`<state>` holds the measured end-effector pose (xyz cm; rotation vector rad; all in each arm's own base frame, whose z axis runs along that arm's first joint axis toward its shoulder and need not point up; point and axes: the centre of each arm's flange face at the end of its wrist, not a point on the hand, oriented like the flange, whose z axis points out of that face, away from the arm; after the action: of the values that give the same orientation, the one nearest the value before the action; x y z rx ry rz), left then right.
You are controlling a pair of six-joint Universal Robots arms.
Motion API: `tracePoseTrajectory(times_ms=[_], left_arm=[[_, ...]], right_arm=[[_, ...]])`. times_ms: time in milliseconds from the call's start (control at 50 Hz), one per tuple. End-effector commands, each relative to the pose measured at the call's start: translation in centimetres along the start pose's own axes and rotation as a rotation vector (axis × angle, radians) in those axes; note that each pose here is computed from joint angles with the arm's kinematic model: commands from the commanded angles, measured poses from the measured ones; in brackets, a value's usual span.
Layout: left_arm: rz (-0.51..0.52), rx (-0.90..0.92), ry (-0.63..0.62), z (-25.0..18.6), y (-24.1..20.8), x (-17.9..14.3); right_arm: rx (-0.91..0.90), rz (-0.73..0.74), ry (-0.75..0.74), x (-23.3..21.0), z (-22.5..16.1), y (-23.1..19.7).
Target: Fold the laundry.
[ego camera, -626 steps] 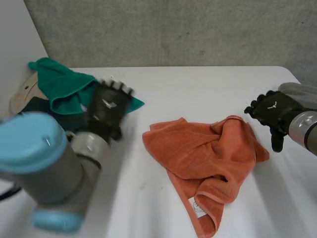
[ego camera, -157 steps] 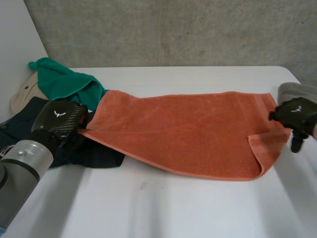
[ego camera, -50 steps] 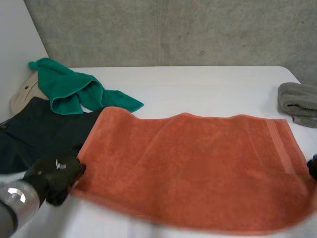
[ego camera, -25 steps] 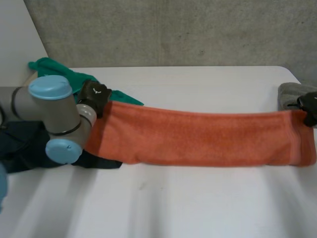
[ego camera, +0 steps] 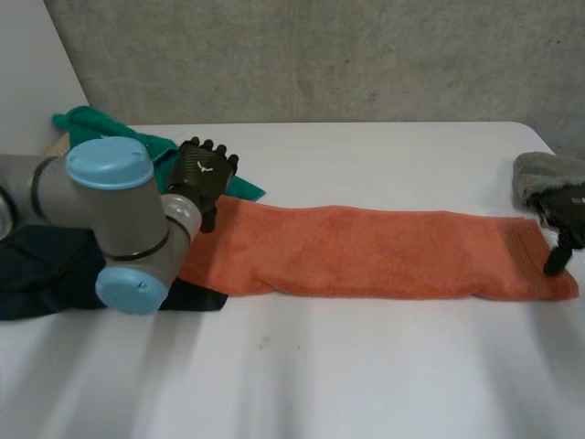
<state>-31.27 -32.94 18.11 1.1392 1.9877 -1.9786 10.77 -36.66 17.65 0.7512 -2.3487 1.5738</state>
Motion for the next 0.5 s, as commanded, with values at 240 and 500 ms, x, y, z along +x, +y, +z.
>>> tracePoseTrajectory(times_ms=[240,500], left_arm=[[-0.154,-0.057,0.041,-2.9,1.1,0.5],[-0.158,-0.017,0.002,-5.3,-0.9,-1.7]], right_arm=[[-0.078,0.022,0.003,1.7,2.3,7.1],[-0.096,-0.262,0.469,13.7,0.1,5.7]])
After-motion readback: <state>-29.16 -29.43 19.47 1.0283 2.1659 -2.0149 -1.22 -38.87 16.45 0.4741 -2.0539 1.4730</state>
